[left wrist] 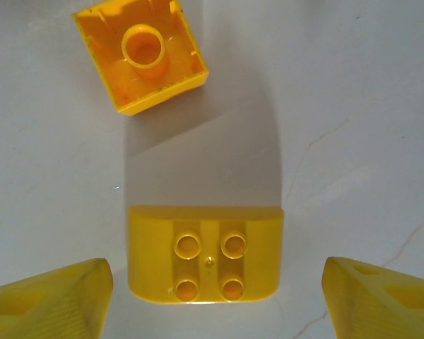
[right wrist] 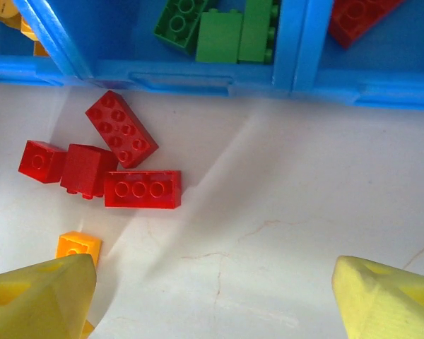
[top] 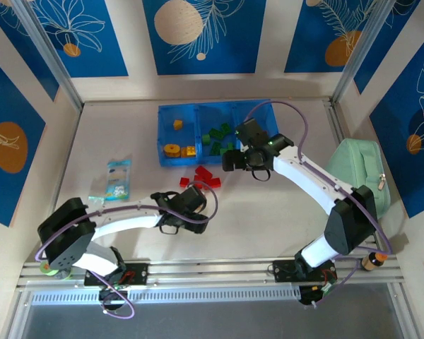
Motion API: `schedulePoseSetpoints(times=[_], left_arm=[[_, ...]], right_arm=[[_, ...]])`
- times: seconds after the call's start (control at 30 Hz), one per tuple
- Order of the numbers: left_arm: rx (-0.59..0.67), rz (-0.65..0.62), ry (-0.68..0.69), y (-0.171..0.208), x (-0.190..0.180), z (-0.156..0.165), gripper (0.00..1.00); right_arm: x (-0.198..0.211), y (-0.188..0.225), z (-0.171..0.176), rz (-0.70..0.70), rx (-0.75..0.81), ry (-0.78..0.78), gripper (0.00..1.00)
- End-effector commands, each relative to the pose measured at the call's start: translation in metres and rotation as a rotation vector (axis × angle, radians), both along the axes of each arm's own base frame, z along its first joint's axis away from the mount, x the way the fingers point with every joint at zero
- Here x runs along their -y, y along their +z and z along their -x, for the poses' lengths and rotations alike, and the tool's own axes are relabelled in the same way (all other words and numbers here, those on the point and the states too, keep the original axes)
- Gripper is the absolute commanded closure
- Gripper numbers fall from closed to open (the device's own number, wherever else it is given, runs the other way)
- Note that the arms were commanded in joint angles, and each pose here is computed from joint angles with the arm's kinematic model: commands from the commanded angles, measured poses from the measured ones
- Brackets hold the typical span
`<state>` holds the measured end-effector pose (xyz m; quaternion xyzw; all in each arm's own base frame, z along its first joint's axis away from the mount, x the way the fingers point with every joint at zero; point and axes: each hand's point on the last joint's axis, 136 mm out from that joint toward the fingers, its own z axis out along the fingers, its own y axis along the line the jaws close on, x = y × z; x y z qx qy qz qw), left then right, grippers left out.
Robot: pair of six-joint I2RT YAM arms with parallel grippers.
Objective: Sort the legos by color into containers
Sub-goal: Pick up the lego from the middle-left of the table.
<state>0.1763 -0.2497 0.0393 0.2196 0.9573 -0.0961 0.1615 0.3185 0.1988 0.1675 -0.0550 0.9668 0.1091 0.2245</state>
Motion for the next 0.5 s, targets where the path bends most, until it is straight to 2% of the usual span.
schedulePoseSetpoints(times=[0.0,0.13,0.3,0.47], left_arm=[[0.014,-0.01,0.01,0.0,0.007,-0.006,0.25],[-0.012,-0.053,0.018,-0.01,0.005,-0.005,0.28],[-0.026,-0.074,0.01,-0.015,0.006,-0.005,0.37],[-0.05,-0.112,0.008,-0.021,0.002,-0.002,0.38]], right_arm=[[0.0,0.014,-0.001,-0.064,0.036,-0.017,0.13],[0.004,0.01,0.001,-0.067,0.033,-0.026,0.13],[0.004,0.007,0.003,-0.087,0.025,-0.035,0.14],[0.004,0.004,0.003,-0.087,0.021,-0.041,0.14]])
